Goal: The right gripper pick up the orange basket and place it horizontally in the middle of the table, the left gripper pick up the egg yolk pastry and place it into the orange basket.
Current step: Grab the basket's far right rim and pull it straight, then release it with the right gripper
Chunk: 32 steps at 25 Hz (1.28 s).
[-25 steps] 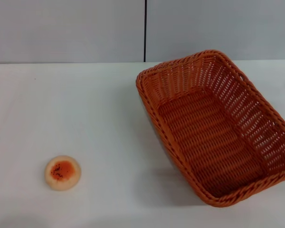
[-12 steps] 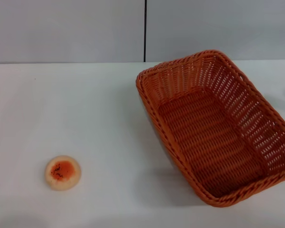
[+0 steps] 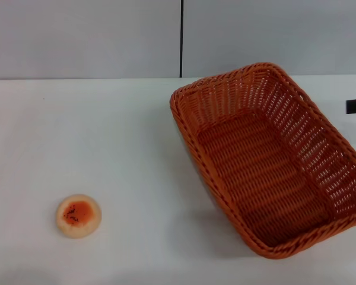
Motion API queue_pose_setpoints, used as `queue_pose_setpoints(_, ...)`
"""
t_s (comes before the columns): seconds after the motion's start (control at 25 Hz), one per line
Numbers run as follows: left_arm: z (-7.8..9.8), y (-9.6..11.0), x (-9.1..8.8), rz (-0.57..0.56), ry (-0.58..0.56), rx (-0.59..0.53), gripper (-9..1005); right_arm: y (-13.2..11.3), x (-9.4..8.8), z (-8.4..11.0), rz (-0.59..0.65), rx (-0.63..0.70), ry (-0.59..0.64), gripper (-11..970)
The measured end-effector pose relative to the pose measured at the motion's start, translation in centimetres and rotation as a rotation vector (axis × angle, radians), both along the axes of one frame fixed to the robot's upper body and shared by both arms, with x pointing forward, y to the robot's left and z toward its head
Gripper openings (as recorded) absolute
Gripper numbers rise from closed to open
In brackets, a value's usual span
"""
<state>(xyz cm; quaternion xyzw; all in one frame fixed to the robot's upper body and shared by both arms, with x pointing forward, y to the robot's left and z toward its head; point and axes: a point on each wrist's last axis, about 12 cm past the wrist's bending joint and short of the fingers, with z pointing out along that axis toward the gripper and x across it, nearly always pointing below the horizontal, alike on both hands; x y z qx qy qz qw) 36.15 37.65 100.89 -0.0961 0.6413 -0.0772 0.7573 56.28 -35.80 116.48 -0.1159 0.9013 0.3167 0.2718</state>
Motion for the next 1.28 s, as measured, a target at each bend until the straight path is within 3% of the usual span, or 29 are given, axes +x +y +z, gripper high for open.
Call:
queue_pose_setpoints(0.36, -0.2, -0.1, -0.5, 0.007, 0.005, -0.010, 785, 3.2, 2.0, -2.5, 0.066, -0.040, 0.047, 764)
queue_pose_setpoints(1.16, 0.1, 0.1, -0.2, 0.001, -0.007, 0.004, 785, 5.3, 2.7, -4.7, 0.087, -0.022, 0.110, 738)
queue_pose_setpoints(1.28, 0.2, 0.2, -0.2, 0.002, -0.008, 0.007, 785, 5.6, 2.8, -4.8, 0.099, -0.028, 0.120, 619)
